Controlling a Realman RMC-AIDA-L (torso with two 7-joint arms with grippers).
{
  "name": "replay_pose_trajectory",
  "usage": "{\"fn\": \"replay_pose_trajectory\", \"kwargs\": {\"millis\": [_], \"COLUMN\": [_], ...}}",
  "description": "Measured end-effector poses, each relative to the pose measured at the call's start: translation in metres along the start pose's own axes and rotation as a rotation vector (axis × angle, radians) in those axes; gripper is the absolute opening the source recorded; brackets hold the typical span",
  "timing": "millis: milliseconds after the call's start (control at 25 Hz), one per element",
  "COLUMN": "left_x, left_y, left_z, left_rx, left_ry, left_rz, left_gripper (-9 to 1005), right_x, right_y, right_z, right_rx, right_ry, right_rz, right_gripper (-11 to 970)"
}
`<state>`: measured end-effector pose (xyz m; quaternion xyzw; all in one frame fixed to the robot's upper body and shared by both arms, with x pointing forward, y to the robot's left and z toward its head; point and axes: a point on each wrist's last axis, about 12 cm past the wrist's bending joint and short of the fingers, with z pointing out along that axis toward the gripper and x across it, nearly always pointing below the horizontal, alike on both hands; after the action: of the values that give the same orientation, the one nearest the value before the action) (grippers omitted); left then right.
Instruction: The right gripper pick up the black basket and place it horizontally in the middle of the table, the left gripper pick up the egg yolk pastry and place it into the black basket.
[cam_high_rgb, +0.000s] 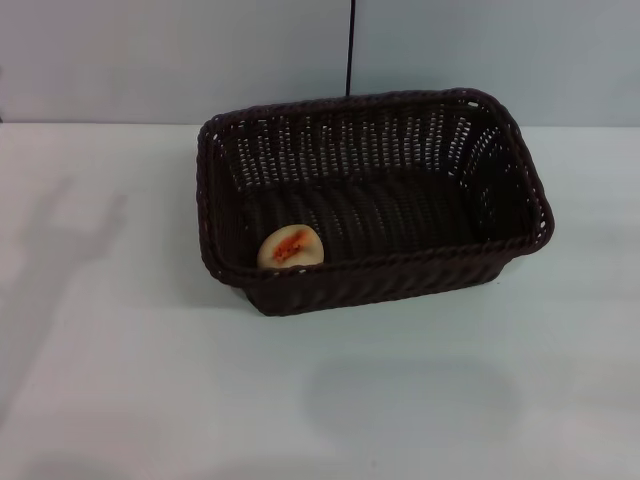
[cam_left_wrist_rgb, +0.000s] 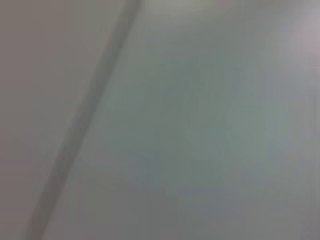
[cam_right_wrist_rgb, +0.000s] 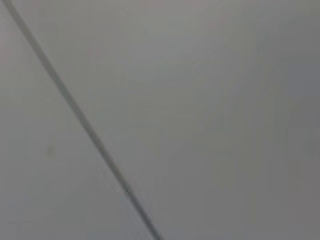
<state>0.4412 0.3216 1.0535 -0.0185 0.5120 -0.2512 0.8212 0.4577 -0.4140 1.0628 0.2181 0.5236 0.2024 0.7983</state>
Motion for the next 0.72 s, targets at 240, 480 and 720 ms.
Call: {"fn": "replay_pose_trajectory", "kwargs": {"millis": [240, 480, 720], "left_x": [-0.019, -0.022, -0.023], "left_y": [0.017, 0.018, 0.018], "left_z": [-0.034, -0.04, -0.04], "left_rx": [-0.187, -0.211, -0.207], "left_ry": [-0.068, -0.082, -0.083], "left_rz": [0.068, 0.075, 0.075], "left_gripper": [832, 832, 832], "right_x": [-0.011, -0.016, -0.018], "right_y": [-0.01, -0.016, -0.019], "right_z": [-0.012, -0.021, -0.026], "right_rx": [0.064, 0.102, 0.122], "right_ry": [-0.049, -0.066, -0.072], "right_rz": [-0.016, -0.025, -0.031], "right_gripper": [217, 217, 217]}}
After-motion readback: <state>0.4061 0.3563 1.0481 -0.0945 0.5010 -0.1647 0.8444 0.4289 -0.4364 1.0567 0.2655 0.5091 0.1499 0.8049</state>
